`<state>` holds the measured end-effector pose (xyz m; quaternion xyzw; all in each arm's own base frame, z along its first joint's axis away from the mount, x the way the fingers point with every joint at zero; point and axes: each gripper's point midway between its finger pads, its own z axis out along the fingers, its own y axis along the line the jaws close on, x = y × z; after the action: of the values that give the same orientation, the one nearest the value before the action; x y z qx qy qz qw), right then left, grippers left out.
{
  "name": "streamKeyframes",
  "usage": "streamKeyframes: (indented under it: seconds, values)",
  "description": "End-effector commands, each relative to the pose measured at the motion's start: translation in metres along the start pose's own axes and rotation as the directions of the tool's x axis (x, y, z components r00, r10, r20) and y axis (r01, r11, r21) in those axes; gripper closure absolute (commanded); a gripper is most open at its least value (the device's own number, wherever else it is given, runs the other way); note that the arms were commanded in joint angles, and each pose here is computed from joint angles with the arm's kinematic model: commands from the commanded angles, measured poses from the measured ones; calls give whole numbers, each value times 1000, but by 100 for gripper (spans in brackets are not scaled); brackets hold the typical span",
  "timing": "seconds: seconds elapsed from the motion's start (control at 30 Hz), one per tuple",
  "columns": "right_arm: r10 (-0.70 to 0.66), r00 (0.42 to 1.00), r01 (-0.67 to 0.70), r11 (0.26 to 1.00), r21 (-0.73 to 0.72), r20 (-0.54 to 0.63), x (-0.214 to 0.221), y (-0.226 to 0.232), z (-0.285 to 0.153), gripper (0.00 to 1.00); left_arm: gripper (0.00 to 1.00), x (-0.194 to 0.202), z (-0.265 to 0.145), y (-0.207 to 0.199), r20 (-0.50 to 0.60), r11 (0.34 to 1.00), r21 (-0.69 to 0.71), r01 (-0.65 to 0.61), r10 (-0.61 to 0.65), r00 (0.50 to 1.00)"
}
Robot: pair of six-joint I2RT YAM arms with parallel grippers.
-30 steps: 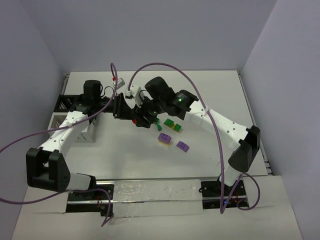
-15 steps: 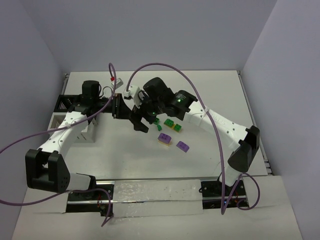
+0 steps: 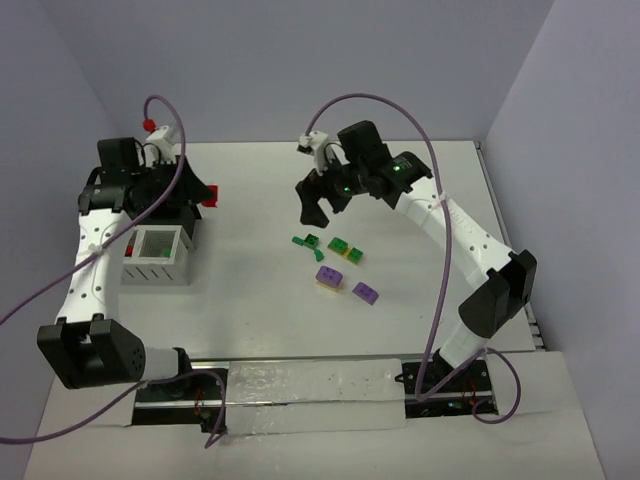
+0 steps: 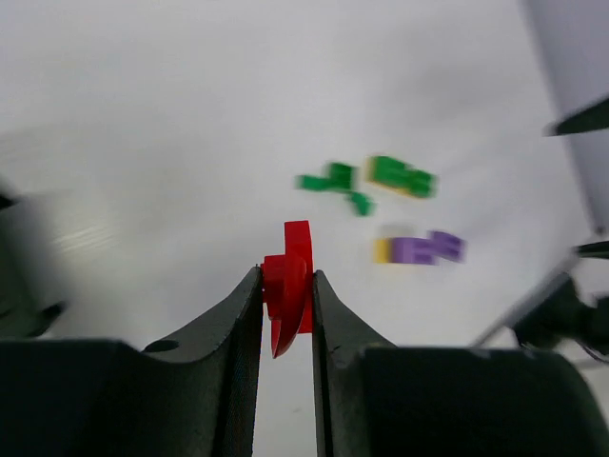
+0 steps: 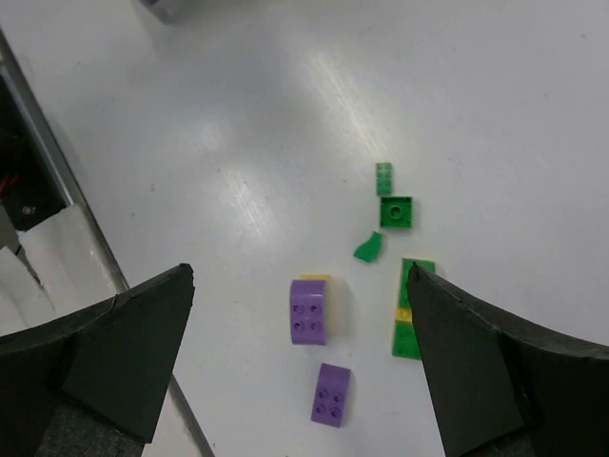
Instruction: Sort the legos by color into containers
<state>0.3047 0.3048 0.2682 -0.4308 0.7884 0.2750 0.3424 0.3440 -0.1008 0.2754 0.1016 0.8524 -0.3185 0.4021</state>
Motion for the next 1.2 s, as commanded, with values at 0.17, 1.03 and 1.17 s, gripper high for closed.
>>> streamKeyframes:
  seconds: [0.17, 1.03, 1.17]
  values:
    - [133, 989, -125, 985, 116, -64, 52, -54, -28, 0, 100, -1, -118, 123, 81, 742, -668, 60, -7, 997]
    - [200, 965, -172, 971, 166, -169, 77, -81, -10, 0, 94, 58, -155, 206, -1, 423, -905, 46, -110, 994]
    - [198, 966, -170, 971, 168, -166, 75, -82, -10, 0, 94, 61, -148, 218, -10, 425, -904, 38, -109, 994]
